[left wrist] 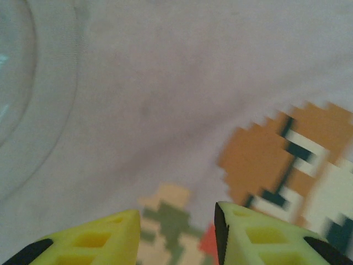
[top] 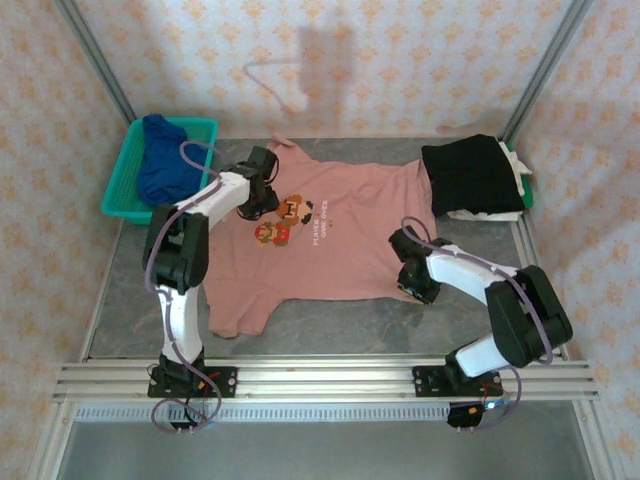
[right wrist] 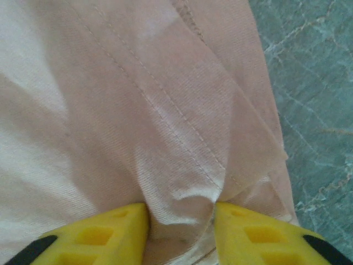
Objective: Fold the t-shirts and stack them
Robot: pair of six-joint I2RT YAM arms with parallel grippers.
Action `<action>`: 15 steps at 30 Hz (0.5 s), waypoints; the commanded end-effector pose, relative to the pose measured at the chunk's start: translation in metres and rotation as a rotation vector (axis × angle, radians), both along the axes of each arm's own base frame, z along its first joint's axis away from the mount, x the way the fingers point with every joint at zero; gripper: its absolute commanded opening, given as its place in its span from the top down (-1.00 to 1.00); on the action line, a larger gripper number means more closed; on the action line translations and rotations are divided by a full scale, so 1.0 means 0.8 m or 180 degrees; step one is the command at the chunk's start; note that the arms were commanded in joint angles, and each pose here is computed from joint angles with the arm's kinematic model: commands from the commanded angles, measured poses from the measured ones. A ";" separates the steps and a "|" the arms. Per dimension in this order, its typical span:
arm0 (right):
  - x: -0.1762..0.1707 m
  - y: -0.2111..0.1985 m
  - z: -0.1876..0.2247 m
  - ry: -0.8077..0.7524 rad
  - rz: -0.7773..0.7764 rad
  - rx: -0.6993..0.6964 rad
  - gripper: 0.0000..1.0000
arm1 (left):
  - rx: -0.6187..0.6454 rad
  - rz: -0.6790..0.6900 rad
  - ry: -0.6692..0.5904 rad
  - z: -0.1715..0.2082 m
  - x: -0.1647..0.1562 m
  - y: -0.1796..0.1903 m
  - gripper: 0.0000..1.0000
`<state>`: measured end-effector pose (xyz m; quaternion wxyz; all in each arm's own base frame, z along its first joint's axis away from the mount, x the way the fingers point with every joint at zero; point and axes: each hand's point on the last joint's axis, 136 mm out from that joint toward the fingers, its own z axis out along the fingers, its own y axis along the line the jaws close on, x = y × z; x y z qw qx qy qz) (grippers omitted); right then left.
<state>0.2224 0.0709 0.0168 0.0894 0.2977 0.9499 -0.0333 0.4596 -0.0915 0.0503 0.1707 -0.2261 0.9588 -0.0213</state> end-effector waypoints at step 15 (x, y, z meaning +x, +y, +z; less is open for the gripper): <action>0.088 -0.013 0.112 -0.0638 0.0219 -0.0193 0.18 | -0.0147 0.0055 0.0558 -0.075 -0.235 -0.014 0.25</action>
